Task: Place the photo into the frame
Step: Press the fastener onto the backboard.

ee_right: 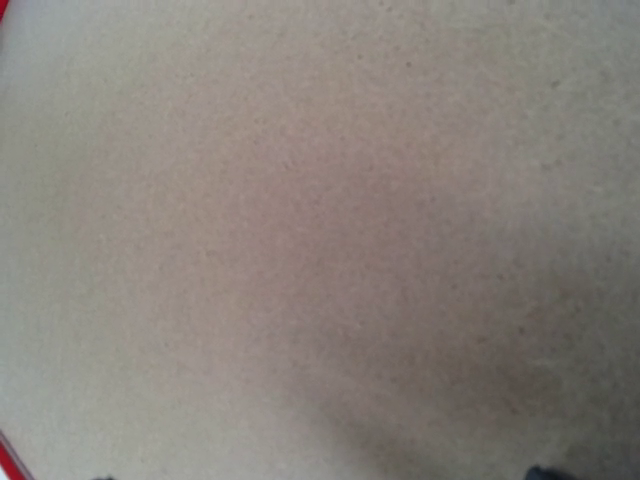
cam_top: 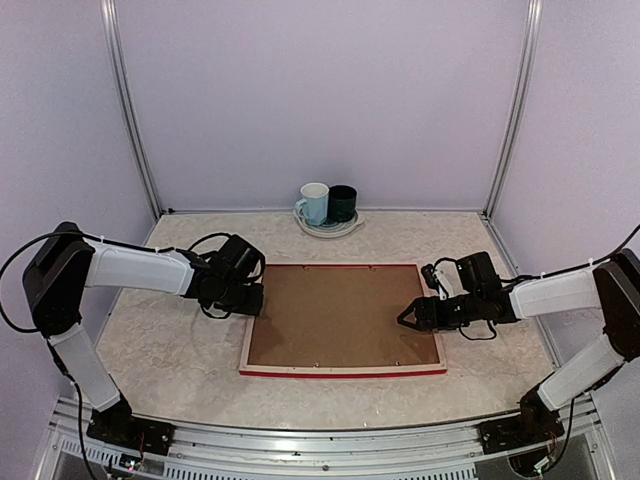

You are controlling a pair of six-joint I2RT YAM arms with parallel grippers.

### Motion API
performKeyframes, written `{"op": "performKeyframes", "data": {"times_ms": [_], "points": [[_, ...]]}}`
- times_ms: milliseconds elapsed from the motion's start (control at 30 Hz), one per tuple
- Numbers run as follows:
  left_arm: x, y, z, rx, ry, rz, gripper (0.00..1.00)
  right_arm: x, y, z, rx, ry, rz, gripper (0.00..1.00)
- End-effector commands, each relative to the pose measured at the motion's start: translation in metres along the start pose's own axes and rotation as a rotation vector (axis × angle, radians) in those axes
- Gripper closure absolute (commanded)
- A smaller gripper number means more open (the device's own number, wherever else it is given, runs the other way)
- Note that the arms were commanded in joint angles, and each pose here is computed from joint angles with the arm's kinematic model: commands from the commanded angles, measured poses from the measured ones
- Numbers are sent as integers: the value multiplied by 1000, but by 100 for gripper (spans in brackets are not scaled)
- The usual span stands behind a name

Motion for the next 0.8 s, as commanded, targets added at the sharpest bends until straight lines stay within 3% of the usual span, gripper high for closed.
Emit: {"op": "performKeyframes", "data": {"times_ms": [0, 233, 567, 767], "points": [[4, 7, 7, 51, -18, -21, 58, -26, -14, -6, -52, 98, -60, 12], [2, 7, 0, 68, -7, -35, 59, -30, -16, -6, -54, 107, -68, 12], [-31, 7, -25, 121, 111, -96, 62, -30, -16, -6, -55, 106, -64, 12], [-34, 13, -27, 154, 119, -86, 70, -27, -14, -5, -50, 101, -61, 12]]}}
Point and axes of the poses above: each gripper's point midway between its finger pads, its own z axis back along the fingers, its own y axis along the line the jaws close on, x = y × z, the point moved 4 cm from there along z, back along the fingers
